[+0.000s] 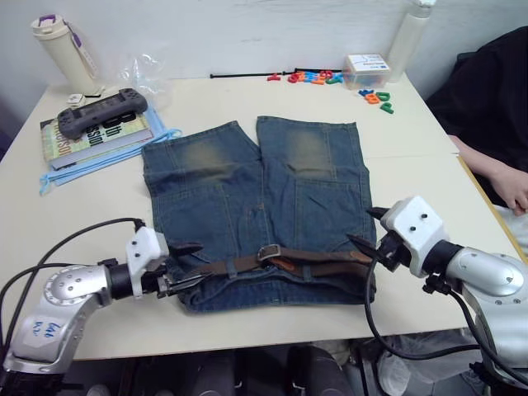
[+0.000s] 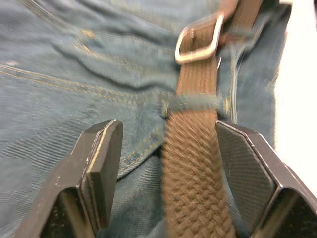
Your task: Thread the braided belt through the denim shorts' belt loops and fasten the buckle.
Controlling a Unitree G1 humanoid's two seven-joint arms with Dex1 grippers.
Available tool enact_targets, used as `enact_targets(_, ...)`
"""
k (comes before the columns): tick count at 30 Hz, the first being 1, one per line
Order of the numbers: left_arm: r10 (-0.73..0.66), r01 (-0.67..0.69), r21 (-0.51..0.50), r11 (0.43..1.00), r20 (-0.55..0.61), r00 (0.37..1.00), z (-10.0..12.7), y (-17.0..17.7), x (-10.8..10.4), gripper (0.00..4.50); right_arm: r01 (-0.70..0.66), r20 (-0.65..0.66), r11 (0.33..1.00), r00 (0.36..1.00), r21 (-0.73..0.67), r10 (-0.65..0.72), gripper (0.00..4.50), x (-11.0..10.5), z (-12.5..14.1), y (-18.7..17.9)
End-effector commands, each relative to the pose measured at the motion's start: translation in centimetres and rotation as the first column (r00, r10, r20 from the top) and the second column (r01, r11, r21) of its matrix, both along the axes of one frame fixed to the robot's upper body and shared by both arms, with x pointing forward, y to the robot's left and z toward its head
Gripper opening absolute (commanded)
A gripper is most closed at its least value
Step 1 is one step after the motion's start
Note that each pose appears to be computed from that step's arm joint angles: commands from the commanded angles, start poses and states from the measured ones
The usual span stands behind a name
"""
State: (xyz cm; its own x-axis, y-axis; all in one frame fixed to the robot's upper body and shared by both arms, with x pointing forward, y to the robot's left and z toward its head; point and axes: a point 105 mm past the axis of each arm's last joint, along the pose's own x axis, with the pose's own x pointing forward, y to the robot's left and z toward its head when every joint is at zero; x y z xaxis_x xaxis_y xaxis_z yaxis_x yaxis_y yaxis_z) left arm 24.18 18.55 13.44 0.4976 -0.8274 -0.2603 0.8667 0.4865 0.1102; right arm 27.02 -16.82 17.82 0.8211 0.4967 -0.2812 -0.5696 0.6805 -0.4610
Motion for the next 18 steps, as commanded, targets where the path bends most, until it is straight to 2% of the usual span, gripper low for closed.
enact_targets(1, -0.036, 0.035, -0.055, 0.998, -0.023, 0.999, 1.1, -0.4, -1.0, 4.20, 0.009, 0.030, 1.000, 1.000, 0.008, -0.009, 3.26, 0.6, 0.8, -0.5)
enact_targets(2, -0.037, 0.035, -0.064, 0.997, -0.028, 0.999, 1.1, -0.4, -1.1, 4.45, 0.014, 0.036, 1.000, 0.999, 0.012, -0.015, 3.26, 0.8, 1.0, -0.7)
enact_targets(7, 0.074, -0.074, -0.147, 0.986, -0.003, 0.997, 3.4, 1.1, 0.7, 4.45, 0.008, 0.054, 0.988, 0.998, 0.157, -0.017, 3.26, 1.8, 2.4, -0.7)
enact_targets(13, 0.110, -0.100, -0.202, 0.974, 0.039, 0.993, 5.4, 1.2, 2.3, 4.45, -0.020, 0.009, 0.938, 1.000, 0.347, 0.018, 3.26, 2.2, 3.4, -0.6)
enact_targets(18, 0.159, -0.136, -0.248, 0.959, 0.072, 0.985, 5.9, 0.7, 3.3, 4.45, -0.026, -0.004, 0.934, 1.000, 0.356, 0.029, 3.26, 2.7, 3.2, -0.1)
